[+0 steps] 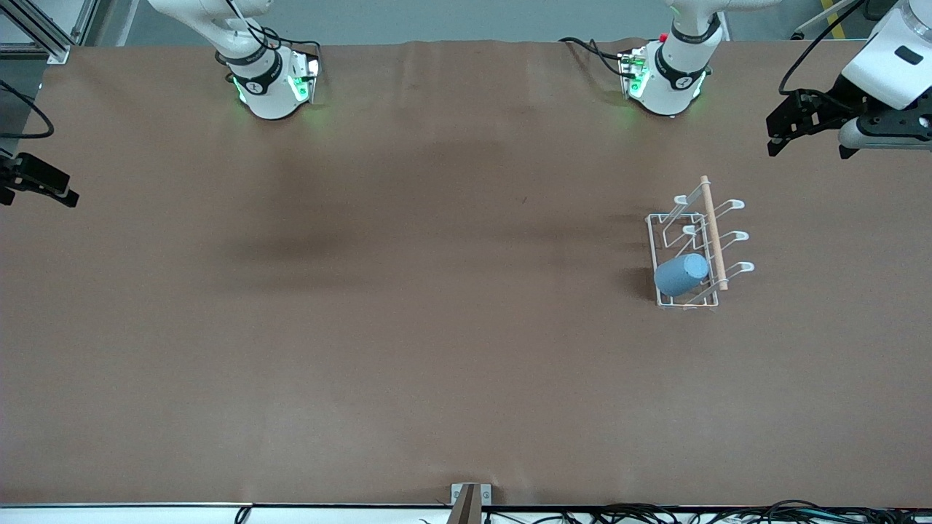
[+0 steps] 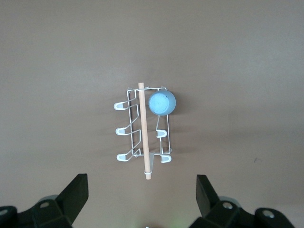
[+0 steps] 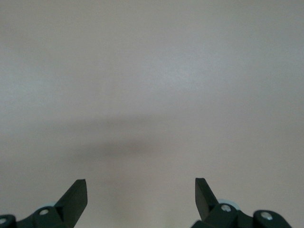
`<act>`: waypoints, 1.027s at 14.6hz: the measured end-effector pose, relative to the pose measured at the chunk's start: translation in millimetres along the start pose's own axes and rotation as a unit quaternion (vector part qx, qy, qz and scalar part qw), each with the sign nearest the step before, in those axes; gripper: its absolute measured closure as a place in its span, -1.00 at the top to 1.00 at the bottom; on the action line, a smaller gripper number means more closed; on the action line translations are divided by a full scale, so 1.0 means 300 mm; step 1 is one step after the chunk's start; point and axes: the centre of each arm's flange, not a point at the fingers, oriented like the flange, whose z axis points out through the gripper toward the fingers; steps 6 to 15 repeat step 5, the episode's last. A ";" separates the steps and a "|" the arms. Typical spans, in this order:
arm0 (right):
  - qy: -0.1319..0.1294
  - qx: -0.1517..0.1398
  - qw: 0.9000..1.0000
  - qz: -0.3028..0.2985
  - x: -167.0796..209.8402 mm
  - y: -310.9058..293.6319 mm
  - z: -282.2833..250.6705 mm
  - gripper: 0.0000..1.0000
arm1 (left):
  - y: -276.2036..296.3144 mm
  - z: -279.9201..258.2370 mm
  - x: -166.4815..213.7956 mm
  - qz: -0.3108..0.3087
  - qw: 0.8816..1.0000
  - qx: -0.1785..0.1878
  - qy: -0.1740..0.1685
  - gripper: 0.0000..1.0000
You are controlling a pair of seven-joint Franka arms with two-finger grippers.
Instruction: Hang cup on cup holder
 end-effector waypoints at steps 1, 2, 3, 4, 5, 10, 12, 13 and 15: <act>0.000 0.000 1.000 0.000 0.000 0.000 0.000 1.00 | 0.000 0.002 0.002 0.000 1.000 0.000 0.000 1.00; 0.000 0.000 1.000 0.000 0.000 0.001 0.000 1.00 | 0.000 0.004 0.005 0.000 1.000 0.000 0.000 1.00; 0.000 0.000 1.000 0.000 0.000 0.001 0.000 1.00 | 0.000 0.004 0.008 0.000 1.000 0.000 0.000 1.00; 0.000 0.000 1.000 0.000 0.000 0.001 0.000 1.00 | 0.000 0.003 0.009 0.000 1.000 -0.001 0.001 1.00; 0.000 0.000 1.000 0.000 0.000 0.001 0.000 1.00 | 0.000 0.003 0.010 0.000 1.000 -0.001 0.001 1.00; 0.000 0.000 1.000 0.000 0.000 0.001 0.000 1.00 | 0.000 0.003 0.010 0.000 1.000 -0.001 0.001 1.00; 0.000 0.000 1.000 0.000 0.000 0.001 0.000 1.00 | 0.000 0.003 0.010 0.000 1.000 -0.001 0.001 1.00; 0.000 0.000 1.000 0.000 0.000 0.001 0.000 1.00 | 0.000 0.003 0.010 0.000 1.000 -0.001 0.001 1.00; 0.000 0.000 1.000 0.000 0.000 0.001 0.000 1.00 | 0.000 0.003 0.010 0.000 1.000 -0.001 0.001 1.00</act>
